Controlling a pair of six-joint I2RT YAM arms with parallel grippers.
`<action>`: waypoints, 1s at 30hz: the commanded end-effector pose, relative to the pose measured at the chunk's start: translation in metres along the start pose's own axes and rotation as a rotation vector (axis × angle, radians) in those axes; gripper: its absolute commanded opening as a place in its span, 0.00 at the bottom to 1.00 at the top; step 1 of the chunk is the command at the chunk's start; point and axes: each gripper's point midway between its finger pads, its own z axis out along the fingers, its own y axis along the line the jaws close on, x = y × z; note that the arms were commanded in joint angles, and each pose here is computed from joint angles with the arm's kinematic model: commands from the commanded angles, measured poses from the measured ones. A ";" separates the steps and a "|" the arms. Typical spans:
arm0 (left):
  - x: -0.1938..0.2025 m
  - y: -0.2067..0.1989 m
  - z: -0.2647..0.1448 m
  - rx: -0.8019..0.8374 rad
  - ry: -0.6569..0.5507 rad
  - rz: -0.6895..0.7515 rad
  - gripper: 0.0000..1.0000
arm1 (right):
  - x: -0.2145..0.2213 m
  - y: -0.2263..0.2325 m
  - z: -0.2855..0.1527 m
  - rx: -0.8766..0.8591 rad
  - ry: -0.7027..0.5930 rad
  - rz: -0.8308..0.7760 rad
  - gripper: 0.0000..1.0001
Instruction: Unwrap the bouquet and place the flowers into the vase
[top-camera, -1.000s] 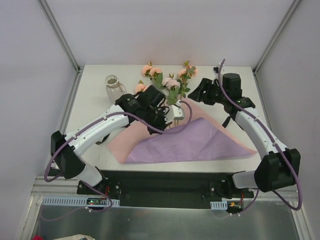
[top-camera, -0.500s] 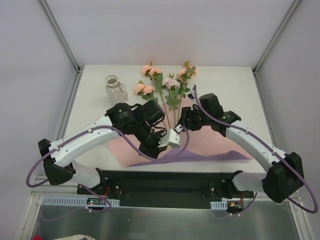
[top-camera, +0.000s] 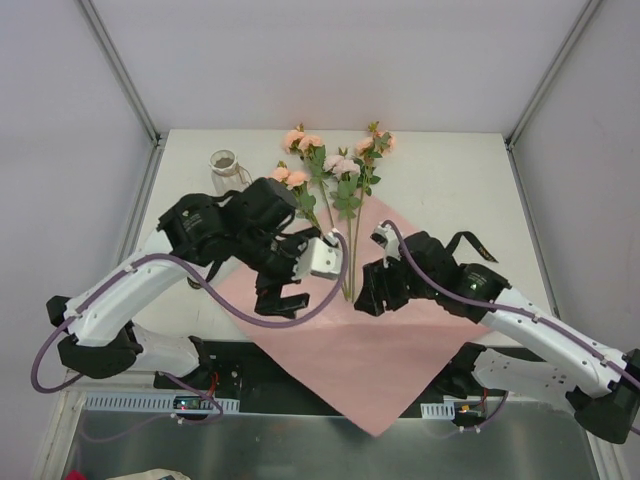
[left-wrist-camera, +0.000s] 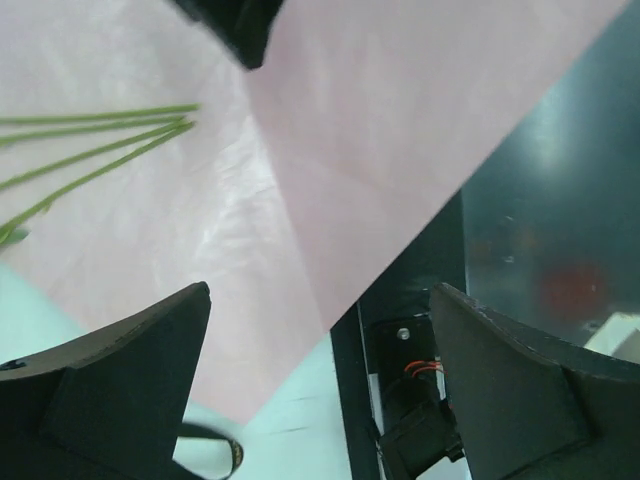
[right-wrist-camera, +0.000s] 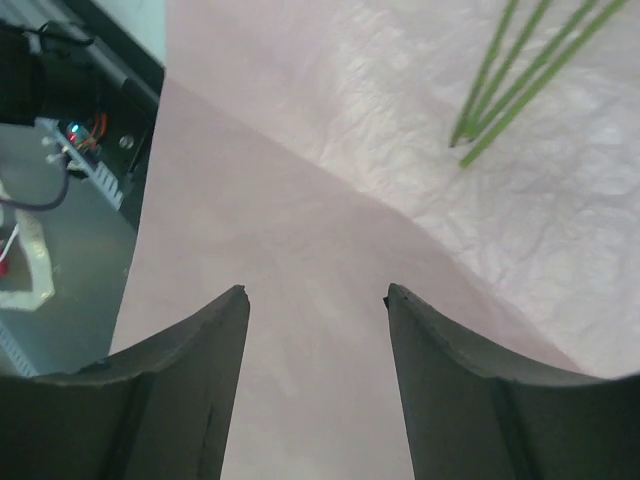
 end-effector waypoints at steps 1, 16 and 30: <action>0.002 0.046 -0.041 -0.265 -0.081 -0.065 0.92 | -0.054 -0.018 -0.034 0.220 -0.164 -0.032 0.61; 0.164 0.137 -0.089 -0.771 -0.182 -0.776 0.92 | -0.218 -0.140 0.076 0.607 -0.144 -0.019 0.46; 0.286 0.157 -0.101 -0.844 -0.224 -1.129 0.91 | -0.216 -0.206 0.145 0.671 -0.087 0.062 0.42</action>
